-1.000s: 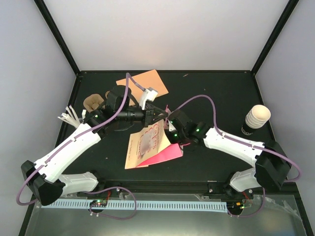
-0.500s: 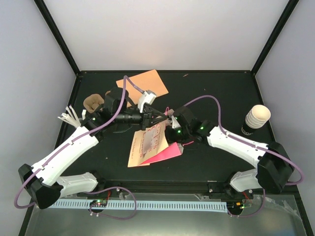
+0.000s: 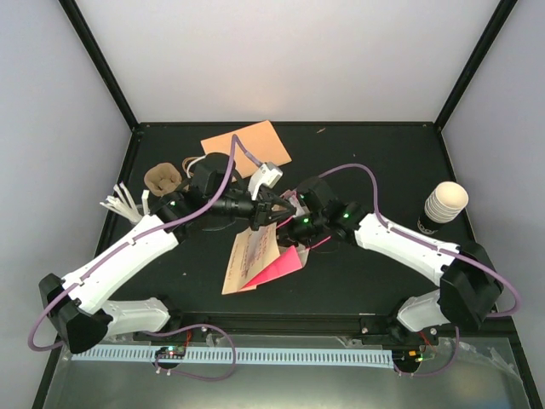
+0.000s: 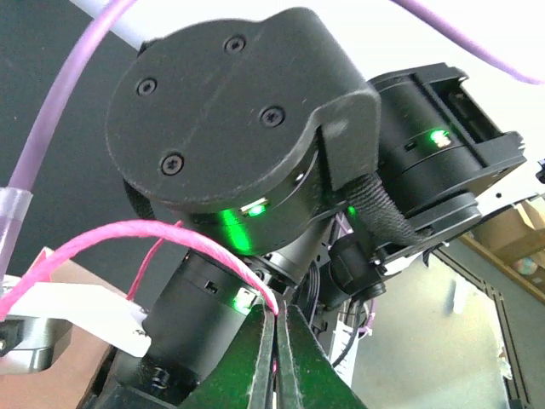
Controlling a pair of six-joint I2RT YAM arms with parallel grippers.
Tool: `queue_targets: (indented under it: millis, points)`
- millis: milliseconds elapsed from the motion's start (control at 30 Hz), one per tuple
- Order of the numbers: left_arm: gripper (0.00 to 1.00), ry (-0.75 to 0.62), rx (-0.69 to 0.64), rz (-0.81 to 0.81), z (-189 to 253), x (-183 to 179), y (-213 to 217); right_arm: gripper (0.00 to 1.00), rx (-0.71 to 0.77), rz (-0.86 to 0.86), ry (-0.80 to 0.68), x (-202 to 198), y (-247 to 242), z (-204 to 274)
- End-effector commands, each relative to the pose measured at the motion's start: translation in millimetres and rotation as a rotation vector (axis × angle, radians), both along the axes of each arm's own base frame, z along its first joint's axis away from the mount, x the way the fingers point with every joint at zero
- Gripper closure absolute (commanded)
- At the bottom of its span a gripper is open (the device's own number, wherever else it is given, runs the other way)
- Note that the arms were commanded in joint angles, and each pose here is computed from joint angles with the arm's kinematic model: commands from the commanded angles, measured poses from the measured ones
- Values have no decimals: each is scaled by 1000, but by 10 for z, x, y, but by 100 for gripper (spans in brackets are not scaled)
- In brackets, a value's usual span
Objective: Pack the takeout coffee
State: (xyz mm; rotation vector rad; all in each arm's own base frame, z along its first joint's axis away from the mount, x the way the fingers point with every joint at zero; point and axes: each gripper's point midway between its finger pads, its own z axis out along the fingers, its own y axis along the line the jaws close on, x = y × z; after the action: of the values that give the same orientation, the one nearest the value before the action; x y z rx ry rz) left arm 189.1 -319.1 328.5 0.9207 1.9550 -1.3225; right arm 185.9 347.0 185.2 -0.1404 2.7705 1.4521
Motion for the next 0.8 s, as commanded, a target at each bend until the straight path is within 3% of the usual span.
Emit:
queue_targets:
  millis: [0, 300, 467, 767]
  points:
    - [98, -118, -71, -12, 428, -13, -26, 99, 79, -17, 115, -24, 49, 11]
    - [98, -128, -57, -55, 377, -96, -29, 99, 41, -166, 186, 156, -182, -92]
    - [98, -147, -57, -98, 311, -163, -79, 99, 109, -125, 256, 108, -59, -34]
    - [98, -212, -20, -35, 466, 108, -199, 99, 42, -150, 110, 140, -214, 28]
